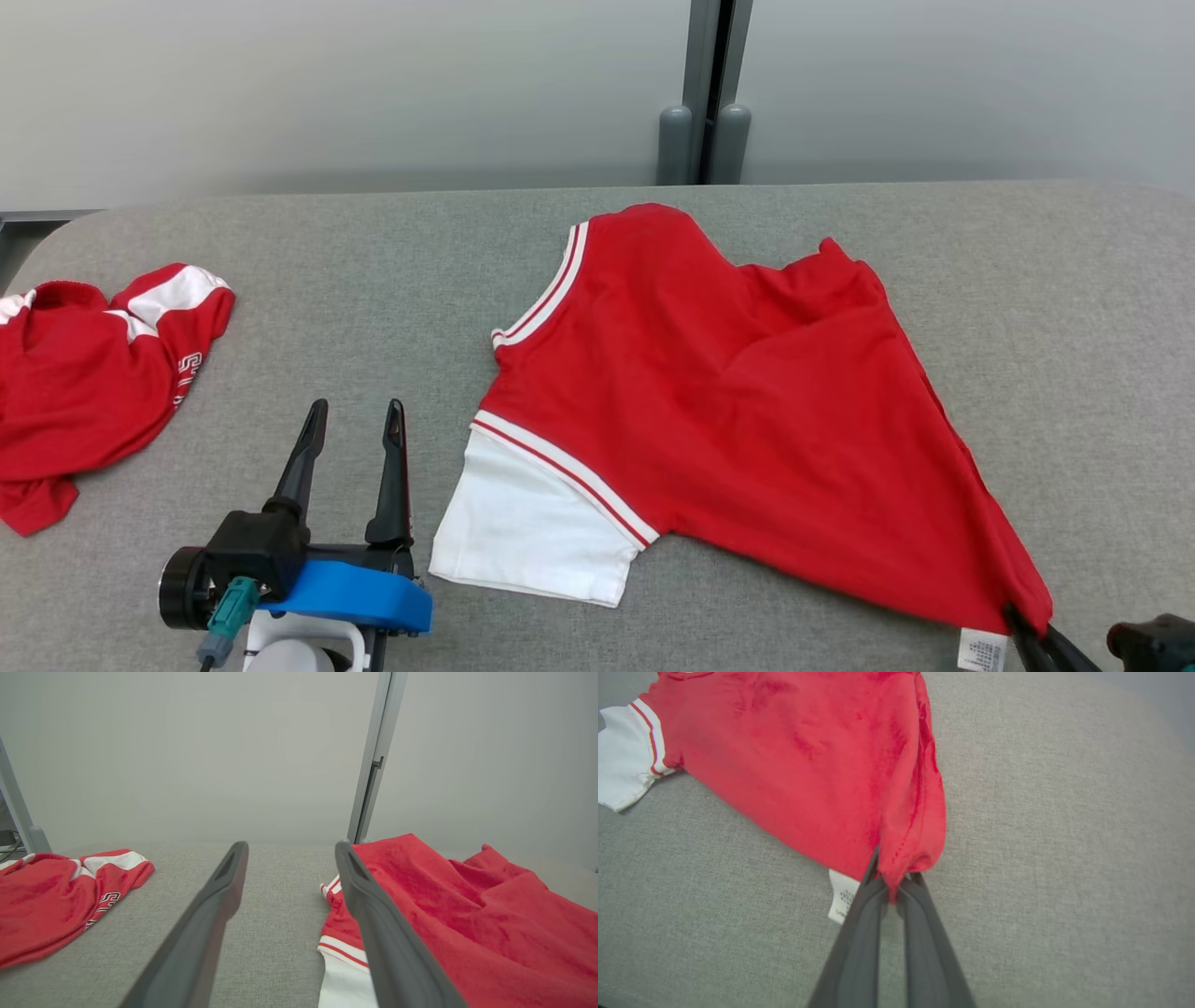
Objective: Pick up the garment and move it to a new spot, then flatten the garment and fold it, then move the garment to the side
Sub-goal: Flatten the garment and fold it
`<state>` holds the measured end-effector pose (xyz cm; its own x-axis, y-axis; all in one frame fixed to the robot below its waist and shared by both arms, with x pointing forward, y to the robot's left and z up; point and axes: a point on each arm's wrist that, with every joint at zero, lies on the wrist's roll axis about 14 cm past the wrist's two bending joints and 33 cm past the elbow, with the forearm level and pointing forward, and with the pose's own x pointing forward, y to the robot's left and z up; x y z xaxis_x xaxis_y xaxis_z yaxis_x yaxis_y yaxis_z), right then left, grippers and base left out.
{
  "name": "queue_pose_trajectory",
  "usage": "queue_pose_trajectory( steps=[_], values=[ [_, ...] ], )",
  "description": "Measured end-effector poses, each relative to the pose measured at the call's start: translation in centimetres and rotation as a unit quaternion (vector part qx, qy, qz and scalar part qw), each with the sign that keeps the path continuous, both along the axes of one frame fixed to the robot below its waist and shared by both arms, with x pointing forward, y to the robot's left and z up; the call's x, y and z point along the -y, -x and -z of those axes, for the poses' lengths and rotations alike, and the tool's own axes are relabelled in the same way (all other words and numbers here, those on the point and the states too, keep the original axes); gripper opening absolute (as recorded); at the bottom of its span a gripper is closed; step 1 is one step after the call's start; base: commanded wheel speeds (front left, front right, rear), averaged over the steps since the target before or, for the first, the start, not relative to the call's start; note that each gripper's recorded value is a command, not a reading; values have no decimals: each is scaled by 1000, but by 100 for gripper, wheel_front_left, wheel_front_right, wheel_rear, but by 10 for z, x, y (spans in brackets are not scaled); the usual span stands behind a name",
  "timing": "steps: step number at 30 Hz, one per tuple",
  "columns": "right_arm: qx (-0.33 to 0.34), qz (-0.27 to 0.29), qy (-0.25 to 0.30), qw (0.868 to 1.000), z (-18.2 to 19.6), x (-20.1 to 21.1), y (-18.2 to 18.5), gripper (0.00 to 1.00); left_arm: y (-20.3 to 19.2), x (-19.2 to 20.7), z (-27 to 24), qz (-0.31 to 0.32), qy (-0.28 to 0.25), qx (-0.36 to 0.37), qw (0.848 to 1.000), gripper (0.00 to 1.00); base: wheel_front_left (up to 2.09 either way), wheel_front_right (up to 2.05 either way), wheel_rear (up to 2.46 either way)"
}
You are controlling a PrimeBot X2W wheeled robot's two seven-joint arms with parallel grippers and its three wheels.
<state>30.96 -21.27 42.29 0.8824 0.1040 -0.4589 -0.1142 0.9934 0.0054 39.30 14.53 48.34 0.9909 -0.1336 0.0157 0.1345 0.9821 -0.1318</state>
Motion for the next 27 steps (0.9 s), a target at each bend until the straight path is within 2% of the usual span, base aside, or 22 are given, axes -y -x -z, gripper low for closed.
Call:
queue_pose_trajectory(
  steps=[1,7,17,23,27],
  values=[
    [-5,2,0,1000,1,1,3,100,0,0,0,1,0,0,1000,100,0,0,0],
    [13,3,-7,1000,-8,-4,-2,100,0,1,0,2,-1,1,1000,100,0,0,0],
    [140,-4,24,990,-78,7,-67,100,1,-6,1,-5,-7,0,1000,100,0,0,0],
    [152,-12,47,987,-87,11,-111,100,-5,-10,3,-9,-11,-2,1000,100,0,0,0],
    [126,-12,61,990,-70,17,-133,100,-8,-14,5,-15,-13,-5,1000,100,0,0,0]
  ],
)
